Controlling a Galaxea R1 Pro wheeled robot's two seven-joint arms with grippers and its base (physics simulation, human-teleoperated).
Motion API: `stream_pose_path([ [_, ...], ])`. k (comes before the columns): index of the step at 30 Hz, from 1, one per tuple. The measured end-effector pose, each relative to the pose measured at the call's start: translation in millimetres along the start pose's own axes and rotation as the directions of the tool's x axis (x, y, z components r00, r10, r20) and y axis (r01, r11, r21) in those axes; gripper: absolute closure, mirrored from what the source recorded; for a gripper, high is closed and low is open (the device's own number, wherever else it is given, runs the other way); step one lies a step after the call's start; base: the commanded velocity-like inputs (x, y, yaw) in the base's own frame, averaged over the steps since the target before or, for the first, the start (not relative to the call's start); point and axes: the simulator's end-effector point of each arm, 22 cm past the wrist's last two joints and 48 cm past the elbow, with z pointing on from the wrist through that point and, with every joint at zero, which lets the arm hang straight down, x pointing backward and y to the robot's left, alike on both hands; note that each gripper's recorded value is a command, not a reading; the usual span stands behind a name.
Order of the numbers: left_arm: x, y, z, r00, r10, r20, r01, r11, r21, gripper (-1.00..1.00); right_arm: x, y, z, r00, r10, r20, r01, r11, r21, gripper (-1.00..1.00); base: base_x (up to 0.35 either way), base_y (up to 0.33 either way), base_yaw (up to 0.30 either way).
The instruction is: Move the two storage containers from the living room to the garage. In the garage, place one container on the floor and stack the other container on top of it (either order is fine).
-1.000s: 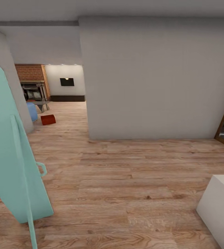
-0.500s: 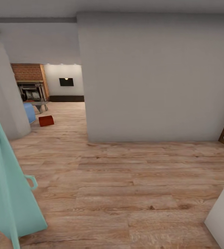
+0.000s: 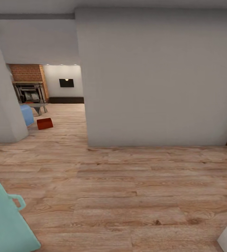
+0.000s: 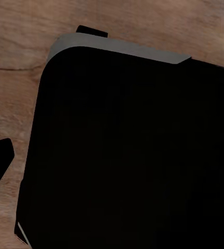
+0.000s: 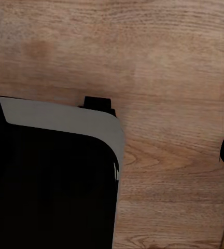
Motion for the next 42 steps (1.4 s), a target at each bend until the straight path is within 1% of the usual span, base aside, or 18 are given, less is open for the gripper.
stream_pose_path([
  [11, 0, -1, 0.0, 1.0, 0.0, 0.003, 0.0, 1.0, 0.001, -1.0, 0, 0, 0.0, 1.0, 0.002, 0.0, -0.002, 1.0, 0.001, -1.0, 0.326, 0.0, 0.0],
  [13, 0, -1, 0.0, 1.0, -0.001, 0.003, 0.001, 1.0, 0.0, -1.0, 2, -5, 0.0, 1.0, 0.001, -0.005, -0.001, 1.0, 0.005, -1.0, 0.326, 0.0, 0.0],
  [22, -1, -2, 0.0, 1.0, -0.001, 0.005, 0.001, 1.0, 0.001, -1.0, 1, -8, 0.0, 1.0, 0.012, -0.001, -0.012, 1.0, 0.012, -1.0, 0.326, 0.0, 0.0],
  [29, -1, -1, 0.0, 1.0, -0.001, 0.005, 0.001, 1.0, 0.0, -1.0, 1, -7, 0.0, 1.0, -0.007, -0.003, 0.007, 1.0, 0.01, -1.0, 0.326, 0.0, 0.0],
  [34, -1, -1, 0.0, 1.0, -0.001, 0.005, 0.001, 1.0, 0.0, -1.0, 1, -12, -0.1, 1.0, -0.017, -0.002, 0.017, 1.0, 0.014, -1.0, 0.326, 0.0, 0.0],
  [42, -1, -1, 0.0, 1.0, -0.001, 0.005, 0.001, 1.0, 0.0, -1.0, 1, -3, 0.0, 1.0, -0.01, -0.001, 0.01, 1.0, 0.003, -1.0, 0.326, 0.0, 0.0],
])
